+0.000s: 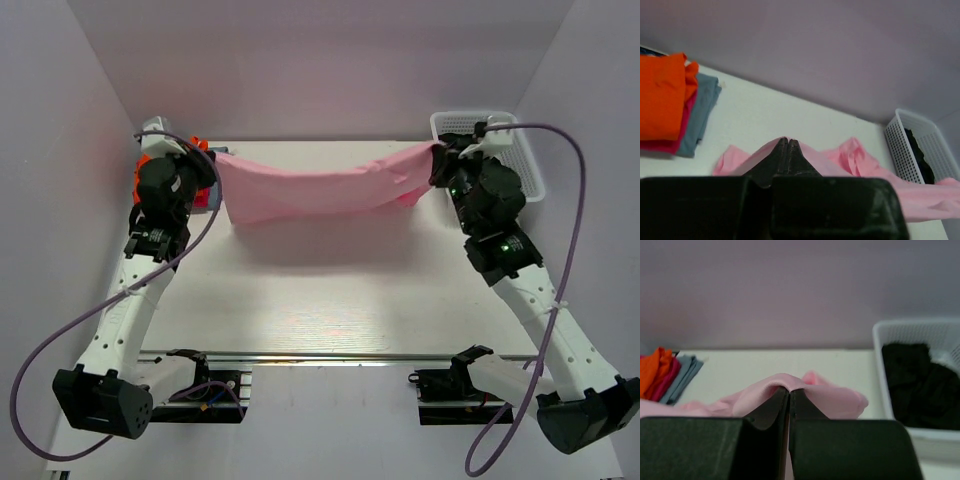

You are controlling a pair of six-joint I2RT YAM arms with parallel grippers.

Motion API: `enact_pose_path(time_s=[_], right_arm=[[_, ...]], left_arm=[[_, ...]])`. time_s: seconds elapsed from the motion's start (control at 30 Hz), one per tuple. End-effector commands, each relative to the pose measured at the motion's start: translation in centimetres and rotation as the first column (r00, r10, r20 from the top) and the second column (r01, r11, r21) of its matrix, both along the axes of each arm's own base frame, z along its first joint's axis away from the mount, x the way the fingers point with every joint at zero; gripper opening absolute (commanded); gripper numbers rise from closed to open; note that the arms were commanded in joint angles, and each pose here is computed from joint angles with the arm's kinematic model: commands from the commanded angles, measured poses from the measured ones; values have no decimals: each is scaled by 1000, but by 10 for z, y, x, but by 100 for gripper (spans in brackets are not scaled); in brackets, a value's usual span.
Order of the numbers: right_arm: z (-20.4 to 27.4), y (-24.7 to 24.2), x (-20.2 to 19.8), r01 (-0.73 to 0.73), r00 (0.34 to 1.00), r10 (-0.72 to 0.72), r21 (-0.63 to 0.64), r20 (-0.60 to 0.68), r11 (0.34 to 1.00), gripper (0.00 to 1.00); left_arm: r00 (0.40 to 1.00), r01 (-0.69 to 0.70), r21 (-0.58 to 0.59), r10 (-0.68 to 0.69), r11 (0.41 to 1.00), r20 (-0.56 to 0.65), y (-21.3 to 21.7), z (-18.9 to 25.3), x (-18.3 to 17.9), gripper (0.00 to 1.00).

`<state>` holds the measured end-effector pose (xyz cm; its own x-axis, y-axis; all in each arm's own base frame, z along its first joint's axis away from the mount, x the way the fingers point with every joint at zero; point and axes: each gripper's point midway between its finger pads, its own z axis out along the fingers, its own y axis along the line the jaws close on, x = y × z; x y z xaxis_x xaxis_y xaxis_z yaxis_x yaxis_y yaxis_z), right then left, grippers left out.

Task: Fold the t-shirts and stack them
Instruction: Flatten out the tshirt

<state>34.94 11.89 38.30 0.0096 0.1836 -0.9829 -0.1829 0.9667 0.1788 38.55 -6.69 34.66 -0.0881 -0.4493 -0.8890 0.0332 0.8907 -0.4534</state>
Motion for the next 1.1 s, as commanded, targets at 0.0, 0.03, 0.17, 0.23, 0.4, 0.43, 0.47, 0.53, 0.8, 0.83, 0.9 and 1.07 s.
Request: enact_pose_path(time_s=[0.0,0.03,0.17,0.23,0.4,0.43,0.47,0.53,0.8,0.83,0.9,1.07], right_arm=[[90,-29,-9,117,966,-109,-20,235,993,0],[105,-33,-11,138,955,-117,-61,272,989,0],[148,-43,-24,172,926,-132,-84,353,982,0],[174,-48,-37,180,903,-129,-89,409,980,0],[219,-52,-69,161,860,-81,-117,504,980,0],[226,-50,-74,146,854,-58,-132,517,980,0],[237,-49,-88,133,835,-24,-160,550,978,0],[248,-49,-102,108,821,10,-171,571,979,0],[285,-59,-187,26,721,120,-200,683,980,0],[287,-60,-191,26,713,121,-198,691,980,0],[297,-69,-212,33,683,116,-189,721,982,0],[301,-73,-244,1,653,156,-206,741,978,0]], left_arm=[[985,-95,28,90,995,146,24,72,-9,0],[981,-112,37,105,993,163,27,83,-12,0],[954,-146,53,126,988,272,35,137,-27,0],[941,-154,63,127,986,313,38,156,-36,0],[894,-92,121,29,988,447,27,210,-75,0],[889,-76,126,10,989,458,24,215,-78,0],[875,-61,141,-15,988,484,22,226,-90,0],[860,-40,160,-48,986,509,19,235,-106,0],[803,-2,173,-102,985,587,17,266,-165,0],[797,11,186,-121,982,592,15,268,-172,0],[796,10,186,-121,982,594,17,269,-183,0],[750,47,201,-168,978,639,14,276,-228,0]])
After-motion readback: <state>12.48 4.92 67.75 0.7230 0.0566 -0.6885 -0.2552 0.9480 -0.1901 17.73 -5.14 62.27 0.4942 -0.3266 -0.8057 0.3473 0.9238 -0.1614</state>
